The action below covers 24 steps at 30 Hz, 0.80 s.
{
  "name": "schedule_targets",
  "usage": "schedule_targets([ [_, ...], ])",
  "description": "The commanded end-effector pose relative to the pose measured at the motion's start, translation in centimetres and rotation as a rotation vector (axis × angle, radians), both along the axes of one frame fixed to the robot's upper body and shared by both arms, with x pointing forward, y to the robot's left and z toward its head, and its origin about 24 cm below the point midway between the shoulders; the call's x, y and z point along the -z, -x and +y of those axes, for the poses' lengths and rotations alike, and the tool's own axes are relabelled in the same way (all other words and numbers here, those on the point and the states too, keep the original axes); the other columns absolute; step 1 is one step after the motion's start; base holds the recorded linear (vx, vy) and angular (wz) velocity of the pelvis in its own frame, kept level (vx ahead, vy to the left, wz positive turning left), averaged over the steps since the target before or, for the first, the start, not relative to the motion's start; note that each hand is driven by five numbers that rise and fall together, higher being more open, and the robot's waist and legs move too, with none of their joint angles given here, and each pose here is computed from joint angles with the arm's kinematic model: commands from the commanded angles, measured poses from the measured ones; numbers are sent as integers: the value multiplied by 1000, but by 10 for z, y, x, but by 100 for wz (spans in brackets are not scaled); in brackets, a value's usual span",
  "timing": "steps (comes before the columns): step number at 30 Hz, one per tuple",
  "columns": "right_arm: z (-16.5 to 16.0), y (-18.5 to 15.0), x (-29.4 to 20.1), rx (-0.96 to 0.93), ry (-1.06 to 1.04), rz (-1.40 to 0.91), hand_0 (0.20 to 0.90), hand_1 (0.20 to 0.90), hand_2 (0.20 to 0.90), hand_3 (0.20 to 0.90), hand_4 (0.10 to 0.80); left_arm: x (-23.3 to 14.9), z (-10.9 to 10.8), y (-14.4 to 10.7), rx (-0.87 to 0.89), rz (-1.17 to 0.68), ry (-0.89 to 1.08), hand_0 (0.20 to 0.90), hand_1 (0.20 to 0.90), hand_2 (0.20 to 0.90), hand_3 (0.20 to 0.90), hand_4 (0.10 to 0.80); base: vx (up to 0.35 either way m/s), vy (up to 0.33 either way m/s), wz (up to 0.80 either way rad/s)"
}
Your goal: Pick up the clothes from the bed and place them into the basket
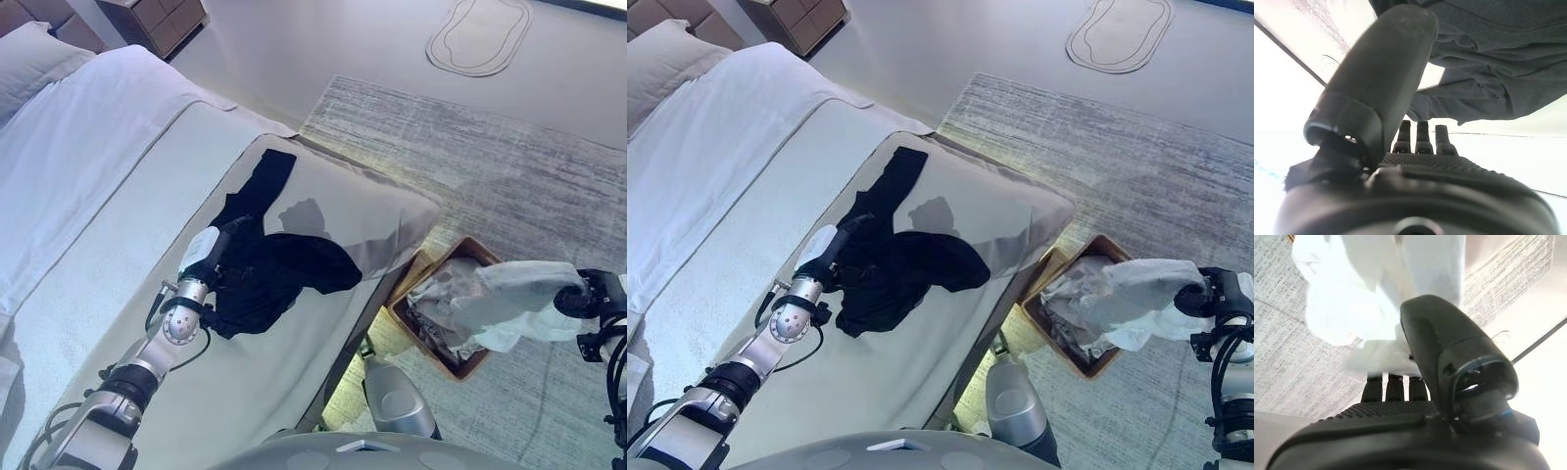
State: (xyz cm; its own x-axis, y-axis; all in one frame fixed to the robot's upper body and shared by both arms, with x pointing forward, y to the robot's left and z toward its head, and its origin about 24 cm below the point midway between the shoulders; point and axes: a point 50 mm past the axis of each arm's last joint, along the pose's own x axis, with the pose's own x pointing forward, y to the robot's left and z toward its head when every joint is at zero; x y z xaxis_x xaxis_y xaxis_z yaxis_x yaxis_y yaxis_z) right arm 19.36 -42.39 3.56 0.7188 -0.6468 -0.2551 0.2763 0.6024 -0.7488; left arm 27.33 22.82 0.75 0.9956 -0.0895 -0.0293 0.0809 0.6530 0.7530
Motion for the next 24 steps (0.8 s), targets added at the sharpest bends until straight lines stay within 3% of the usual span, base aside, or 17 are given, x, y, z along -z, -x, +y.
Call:
schedule_targets([
  [1,-9,-10,-29,-15,95,-103,900,900,900,900,800,-40,-1,-18,27,-174,19,900,900,900,900,800,0,0,0],
  [14,-7,-4,-21,-8,91,-80,900,900,900,900,800,-37,0,-14,-5,-181,36,900,900,900,900,800,1,2,4],
  [24,22,-44,-61,-164,230,-221,900,900,900,900,800,-29,11,-7,-79,-170,34,900,900,900,900,800,18,-11,12],
])
